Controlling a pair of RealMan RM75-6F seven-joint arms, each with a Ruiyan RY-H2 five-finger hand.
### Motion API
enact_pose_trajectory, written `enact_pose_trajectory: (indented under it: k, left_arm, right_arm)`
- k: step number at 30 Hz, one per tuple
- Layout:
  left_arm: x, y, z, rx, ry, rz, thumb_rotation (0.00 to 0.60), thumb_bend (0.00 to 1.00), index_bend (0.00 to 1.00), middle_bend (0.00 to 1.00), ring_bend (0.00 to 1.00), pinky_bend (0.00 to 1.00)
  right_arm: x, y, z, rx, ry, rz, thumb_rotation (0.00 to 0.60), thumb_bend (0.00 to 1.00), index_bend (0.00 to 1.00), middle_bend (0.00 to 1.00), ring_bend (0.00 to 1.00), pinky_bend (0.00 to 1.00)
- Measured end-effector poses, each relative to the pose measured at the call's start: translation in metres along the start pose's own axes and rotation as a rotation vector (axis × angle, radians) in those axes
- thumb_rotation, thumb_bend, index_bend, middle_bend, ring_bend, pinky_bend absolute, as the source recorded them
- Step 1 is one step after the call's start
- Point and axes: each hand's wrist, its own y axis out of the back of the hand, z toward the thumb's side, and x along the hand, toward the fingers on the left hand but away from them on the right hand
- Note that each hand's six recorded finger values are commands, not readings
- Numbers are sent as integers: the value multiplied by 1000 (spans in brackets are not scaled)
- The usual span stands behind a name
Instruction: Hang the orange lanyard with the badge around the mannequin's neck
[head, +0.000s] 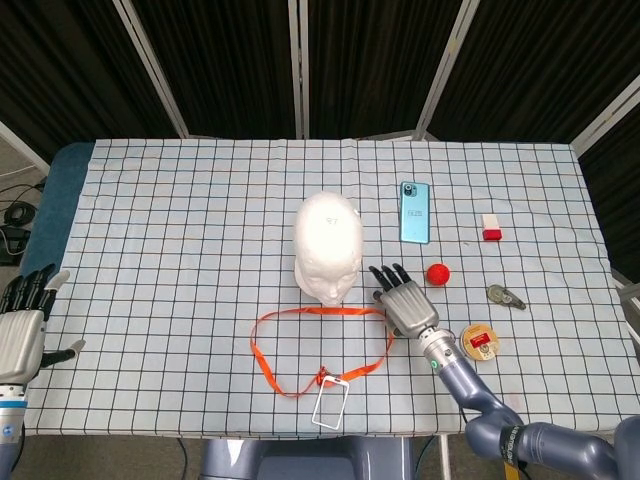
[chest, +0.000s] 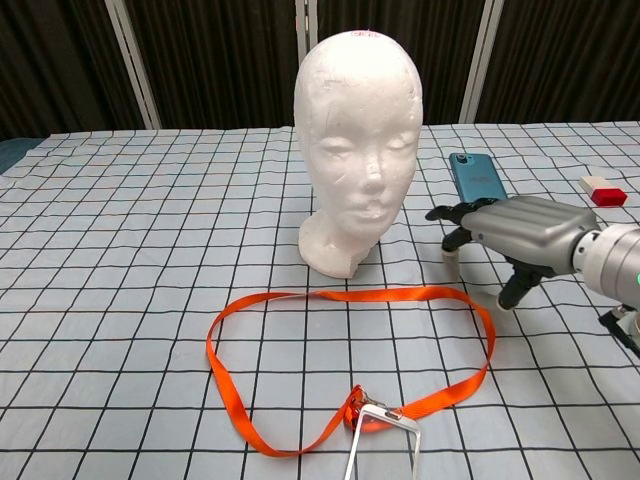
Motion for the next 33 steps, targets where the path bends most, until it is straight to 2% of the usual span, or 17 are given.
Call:
enact_pose_trajectory:
  k: [15,28,33]
  left_arm:
    - [0,0,-2,-7,6,0,600,0,0,0,0,0]
    - [0,0,-1,-7,2,-2,600,0,0,0,0,0]
    - [1,-2,-1,-3,1,-4,600,0,0,0,0,0]
  right_arm:
    - [-11,-10,4,34,-13,14,600,316,511,0,0,0]
    - [-11,-14,11,35,-7,32,600,425,645,0,0,0]
    - [-10,-12,13,27,1,17,600,448,681,0,0,0]
